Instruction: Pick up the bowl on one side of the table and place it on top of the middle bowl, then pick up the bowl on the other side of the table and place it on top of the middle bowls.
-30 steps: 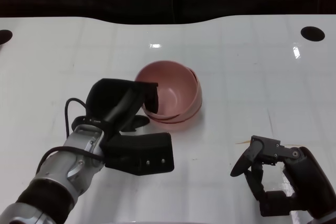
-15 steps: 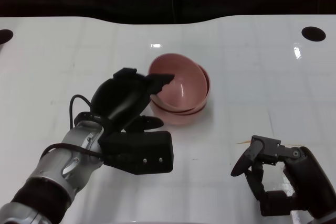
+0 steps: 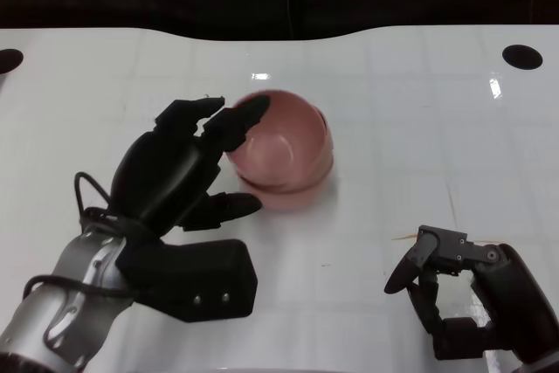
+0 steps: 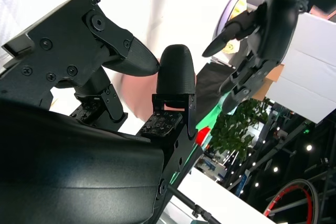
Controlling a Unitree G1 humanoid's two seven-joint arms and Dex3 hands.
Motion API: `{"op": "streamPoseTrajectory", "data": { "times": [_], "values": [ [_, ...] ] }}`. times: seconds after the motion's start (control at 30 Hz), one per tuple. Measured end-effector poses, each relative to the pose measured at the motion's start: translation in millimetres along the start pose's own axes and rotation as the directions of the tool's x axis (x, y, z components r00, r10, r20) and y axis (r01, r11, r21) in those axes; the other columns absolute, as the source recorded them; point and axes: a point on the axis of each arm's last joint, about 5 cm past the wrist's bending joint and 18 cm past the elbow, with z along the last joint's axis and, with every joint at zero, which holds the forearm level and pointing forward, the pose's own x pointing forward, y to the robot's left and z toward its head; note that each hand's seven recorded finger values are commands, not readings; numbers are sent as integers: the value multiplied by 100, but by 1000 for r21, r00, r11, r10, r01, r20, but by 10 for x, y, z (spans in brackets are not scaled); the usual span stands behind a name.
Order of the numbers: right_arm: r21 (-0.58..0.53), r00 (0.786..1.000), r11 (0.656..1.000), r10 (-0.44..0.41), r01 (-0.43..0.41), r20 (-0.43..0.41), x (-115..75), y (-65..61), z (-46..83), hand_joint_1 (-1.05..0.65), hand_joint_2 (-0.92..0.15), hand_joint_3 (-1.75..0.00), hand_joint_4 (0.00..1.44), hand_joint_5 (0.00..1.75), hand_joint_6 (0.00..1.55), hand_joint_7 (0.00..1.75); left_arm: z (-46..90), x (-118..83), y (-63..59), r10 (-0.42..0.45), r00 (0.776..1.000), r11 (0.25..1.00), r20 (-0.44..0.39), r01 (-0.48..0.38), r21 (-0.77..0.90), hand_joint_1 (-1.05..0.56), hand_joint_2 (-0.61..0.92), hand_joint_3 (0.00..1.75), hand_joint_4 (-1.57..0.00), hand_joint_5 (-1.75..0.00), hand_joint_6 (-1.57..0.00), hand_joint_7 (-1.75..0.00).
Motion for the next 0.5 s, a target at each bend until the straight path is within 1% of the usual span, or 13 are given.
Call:
{"op": "streamPoseTrajectory", "data": {
  "times": [0.1,0.17,0.27,0.37,0.5],
  "values": [
    [0,1000,1000,-1,1,0,0,-1,-2,-19,-44,-126,88,175,79,135,2,-119,27,17,1000,999,1,-17,-41,-56,92,24,0,-52,-25,-3],
    [-1,1000,1000,-1,1,-1,-1,-1,-2,-18,-42,-130,88,175,79,135,-11,-204,55,24,1000,998,-4,-24,-51,-54,92,22,0,-55,-27,-3],
    [-8,1000,1000,2,-2,-2,1,5,-2,-19,-41,-132,88,175,80,136,-27,-340,101,56,998,995,-14,-57,-87,-49,92,21,-5,-60,-31,-5],
    [-8,1000,1000,1,-1,-2,1,11,-2,-19,-41,-132,88,175,80,136,-40,-508,101,81,997,985,-17,-83,-153,-43,92,19,-16,-69,-38,-8],
    [-5,1000,1000,-1,1,-3,-3,20,-2,-18,-42,-131,88,175,80,135,-34,-725,73,135,991,955,-15,-134,-264,-33,92,18,-31,-81,-50,-13]
  ]
}}
